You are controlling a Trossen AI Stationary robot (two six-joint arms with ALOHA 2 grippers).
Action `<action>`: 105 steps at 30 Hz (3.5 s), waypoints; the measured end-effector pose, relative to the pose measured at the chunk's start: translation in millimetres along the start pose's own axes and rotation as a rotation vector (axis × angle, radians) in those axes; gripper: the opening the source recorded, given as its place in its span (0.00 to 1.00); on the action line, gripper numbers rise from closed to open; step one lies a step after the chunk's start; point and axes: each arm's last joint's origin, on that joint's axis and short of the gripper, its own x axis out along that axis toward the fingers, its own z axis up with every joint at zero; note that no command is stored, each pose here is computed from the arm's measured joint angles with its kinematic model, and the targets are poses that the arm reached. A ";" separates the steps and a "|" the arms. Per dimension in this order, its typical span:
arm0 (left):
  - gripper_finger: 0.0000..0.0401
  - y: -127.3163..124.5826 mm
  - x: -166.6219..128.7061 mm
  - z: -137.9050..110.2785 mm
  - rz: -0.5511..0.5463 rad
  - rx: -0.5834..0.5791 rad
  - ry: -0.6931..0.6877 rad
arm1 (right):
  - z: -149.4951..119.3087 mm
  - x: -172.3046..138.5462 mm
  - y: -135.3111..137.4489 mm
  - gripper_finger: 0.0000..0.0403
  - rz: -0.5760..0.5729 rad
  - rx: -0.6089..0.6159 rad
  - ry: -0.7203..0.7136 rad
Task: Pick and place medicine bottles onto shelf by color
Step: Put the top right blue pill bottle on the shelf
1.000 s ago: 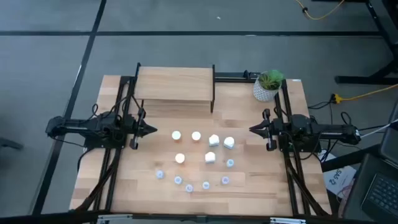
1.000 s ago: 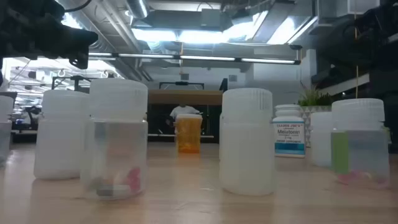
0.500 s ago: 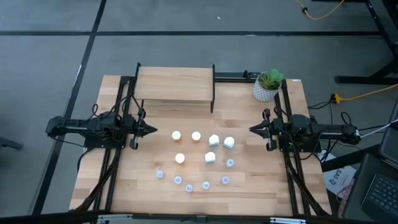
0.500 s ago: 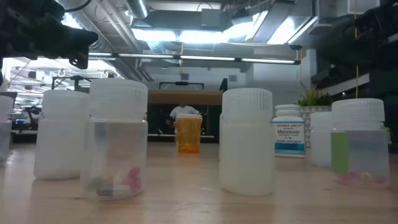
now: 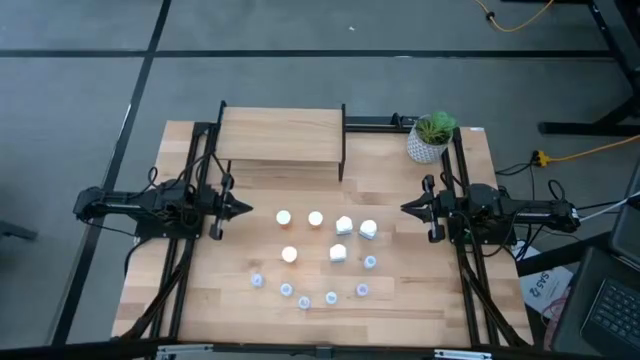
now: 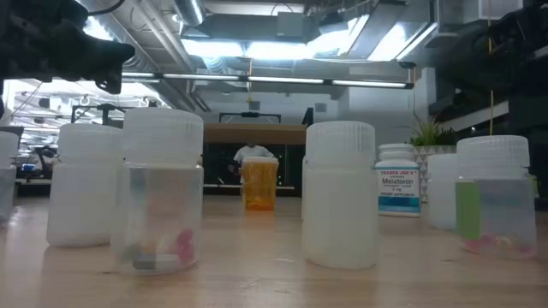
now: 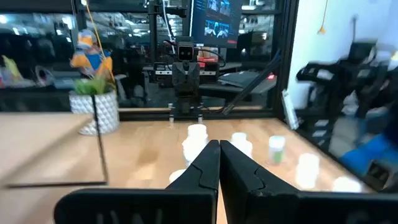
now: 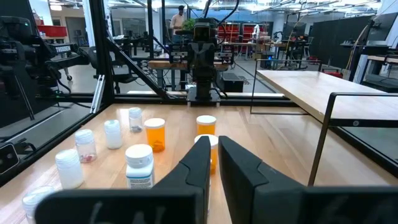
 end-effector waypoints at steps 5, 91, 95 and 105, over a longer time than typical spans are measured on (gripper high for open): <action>0.00 0.6 0.0 -0.3 0.020 0.103 0.003 | 0.1 0.0 0.0 0.09 0.000 0.000 0.000; 0.31 3.0 -3.2 24.2 0.087 -0.068 -0.255 | 19.1 -1.9 1.5 0.45 0.081 0.275 -0.189; 0.36 3.0 -3.2 24.2 0.087 -0.070 -0.255 | 19.5 -2.0 1.5 0.54 0.081 0.272 -0.195; 0.46 0.9 -4.5 29.3 0.002 -0.135 -0.309 | 24.7 -3.4 -3.5 0.61 -0.099 0.175 -0.268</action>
